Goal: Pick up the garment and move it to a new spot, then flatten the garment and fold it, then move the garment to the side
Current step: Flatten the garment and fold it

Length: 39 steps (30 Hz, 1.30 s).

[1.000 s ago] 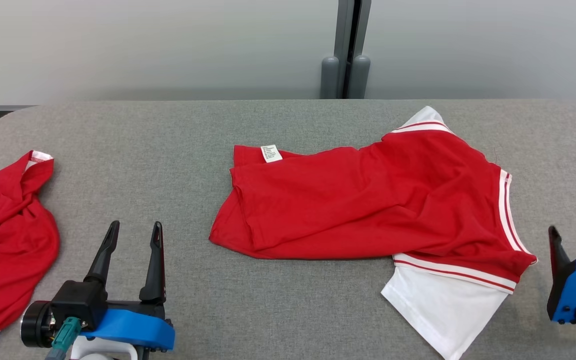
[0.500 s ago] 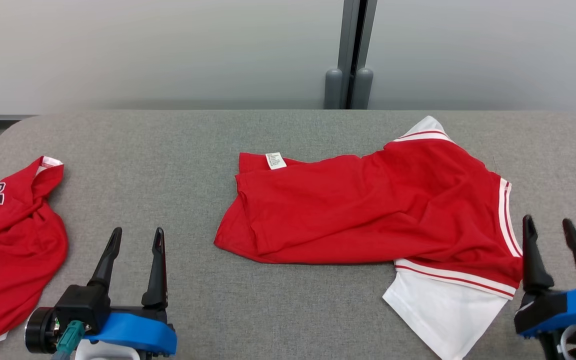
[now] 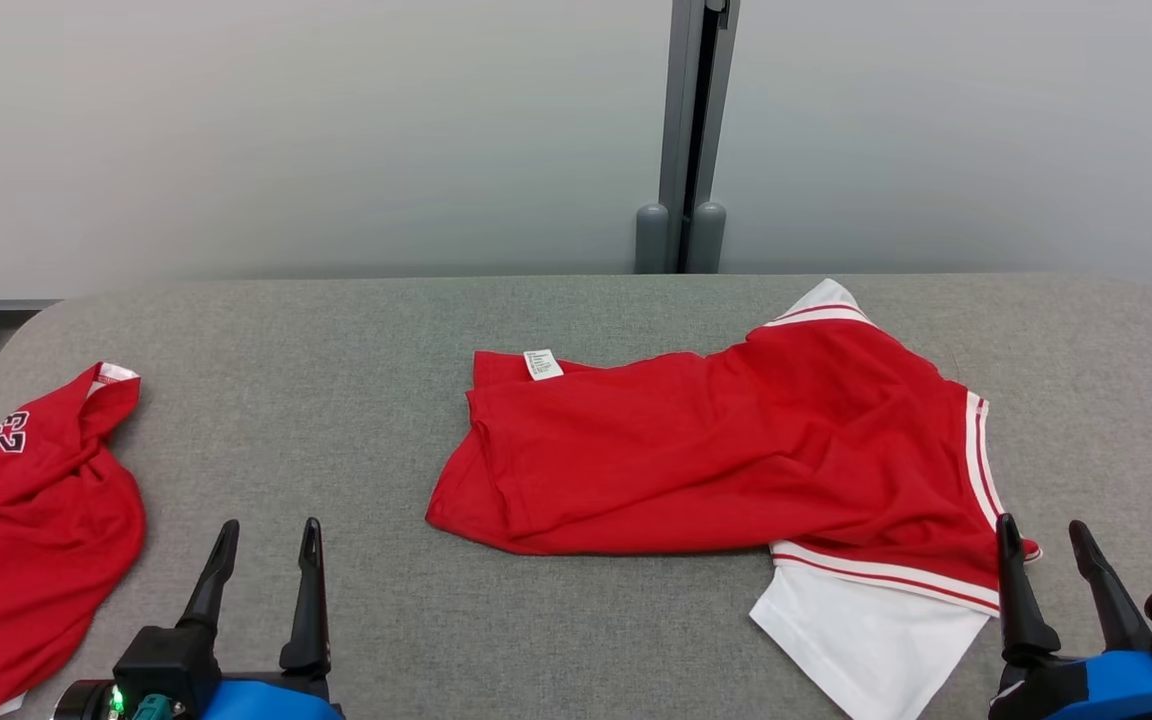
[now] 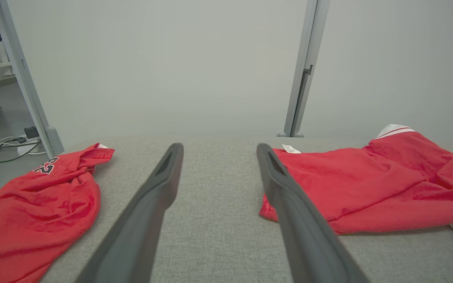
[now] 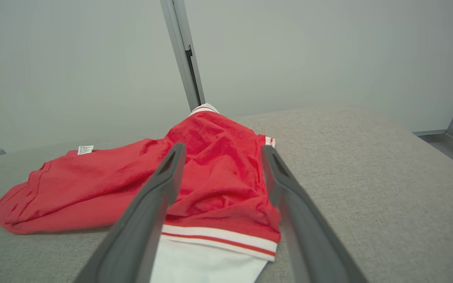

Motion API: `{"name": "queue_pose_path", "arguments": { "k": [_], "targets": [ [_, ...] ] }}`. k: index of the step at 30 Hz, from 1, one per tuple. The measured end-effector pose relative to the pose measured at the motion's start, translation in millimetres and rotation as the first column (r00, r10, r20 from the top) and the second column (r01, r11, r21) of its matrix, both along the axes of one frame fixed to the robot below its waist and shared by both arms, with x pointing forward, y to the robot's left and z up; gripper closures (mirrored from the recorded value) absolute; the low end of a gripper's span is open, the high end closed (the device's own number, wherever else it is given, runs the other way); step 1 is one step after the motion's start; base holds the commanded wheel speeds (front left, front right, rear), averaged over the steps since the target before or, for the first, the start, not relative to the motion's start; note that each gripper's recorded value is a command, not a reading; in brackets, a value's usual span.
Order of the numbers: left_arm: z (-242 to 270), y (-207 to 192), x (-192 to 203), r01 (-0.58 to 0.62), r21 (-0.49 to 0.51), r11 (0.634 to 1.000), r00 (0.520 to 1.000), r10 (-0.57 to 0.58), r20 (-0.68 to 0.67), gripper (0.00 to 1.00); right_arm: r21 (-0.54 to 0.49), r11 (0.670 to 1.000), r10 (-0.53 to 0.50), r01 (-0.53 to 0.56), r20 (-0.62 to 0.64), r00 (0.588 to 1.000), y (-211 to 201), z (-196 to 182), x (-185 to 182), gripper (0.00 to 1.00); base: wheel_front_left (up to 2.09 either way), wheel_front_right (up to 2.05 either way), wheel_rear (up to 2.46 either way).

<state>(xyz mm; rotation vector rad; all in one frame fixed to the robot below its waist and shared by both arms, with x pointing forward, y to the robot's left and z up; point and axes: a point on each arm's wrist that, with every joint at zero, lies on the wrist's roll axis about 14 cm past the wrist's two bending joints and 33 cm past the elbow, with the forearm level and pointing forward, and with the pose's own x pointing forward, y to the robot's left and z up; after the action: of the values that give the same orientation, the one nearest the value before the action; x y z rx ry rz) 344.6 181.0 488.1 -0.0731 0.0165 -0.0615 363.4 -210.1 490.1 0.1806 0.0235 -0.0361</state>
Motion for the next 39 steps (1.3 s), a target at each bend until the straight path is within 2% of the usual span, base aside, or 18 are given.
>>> {"name": "queue_pose_path", "arguments": {
  "k": [13, 16, 18, 20, 23, 25, 29, 34, 39],
  "targets": [
    [0, 2, -3, -0.01, -0.005, 1.0, 1.0, 0.01, 0.0, 0.0, 0.007, 1.0, -0.006, 0.006, -0.02, 1.0, -2, -3, -1, 0.0, 0.0, 0.0, 0.0],
    [0, 1, -3, -0.011, -0.006, 1.0, 1.0, 0.011, 0.001, 0.0, 0.01, 1.0, -0.008, 0.008, -0.069, 0.998, -4, -13, -2, 0.0, 0.0, 0.0, 0.0],
    [1, 1, -2, -0.01, -0.006, 1.0, 1.0, 0.01, 0.0, 0.0, -0.009, 1.0, 0.002, -0.003, -0.151, 0.988, -4, -28, -4, 0.0, 0.0, 0.0, 0.0],
    [-1, 0, -1, -0.009, -0.007, 1.0, 1.0, 0.009, -0.004, 0.0, -0.036, 0.999, 0.017, -0.026, -0.243, 0.97, -1, -41, -2, 0.0, 0.0, 0.0, 0.0],
    [-3, 0, 0, -0.007, -0.005, 1.0, 1.0, 0.007, -0.014, 0.0, -0.128, 0.989, 0.019, -0.067, -0.345, 0.939, -1, -46, 11, 0.0, 0.0, 0.0, 0.0],
    [-3, 1, 2, -0.006, -0.003, 1.0, 1.0, 0.006, -0.014, 0.0, -0.204, 0.971, 0.031, -0.122, -0.401, 0.916, 7, -45, 22, 0.0, 0.0, 0.0, 0.0],
    [-5, 1, 6, -0.007, -0.001, 1.0, 1.0, 0.007, -0.023, 0.0, -0.289, 0.93, 0.069, -0.229, -0.474, 0.878, 25, -43, 45, 0.0, 0.0, 0.0, 0.0],
    [-7, 2, 10, -0.009, 0.0, 1.0, 1.0, 0.009, -0.029, 0.0, -0.344, 0.882, 0.067, -0.322, -0.585, 0.808, 25, -59, 63, 0.0, 0.0, 0.0, 0.0],
    [-10, 7, 14, -0.025, -0.001, 1.0, 0.999, 0.025, -0.041, 0.0, -0.323, 0.873, 0.058, -0.365, -0.676, 0.735, 21, -85, 74, 0.0, 0.0, 0.0, 0.0]
  ]
}}
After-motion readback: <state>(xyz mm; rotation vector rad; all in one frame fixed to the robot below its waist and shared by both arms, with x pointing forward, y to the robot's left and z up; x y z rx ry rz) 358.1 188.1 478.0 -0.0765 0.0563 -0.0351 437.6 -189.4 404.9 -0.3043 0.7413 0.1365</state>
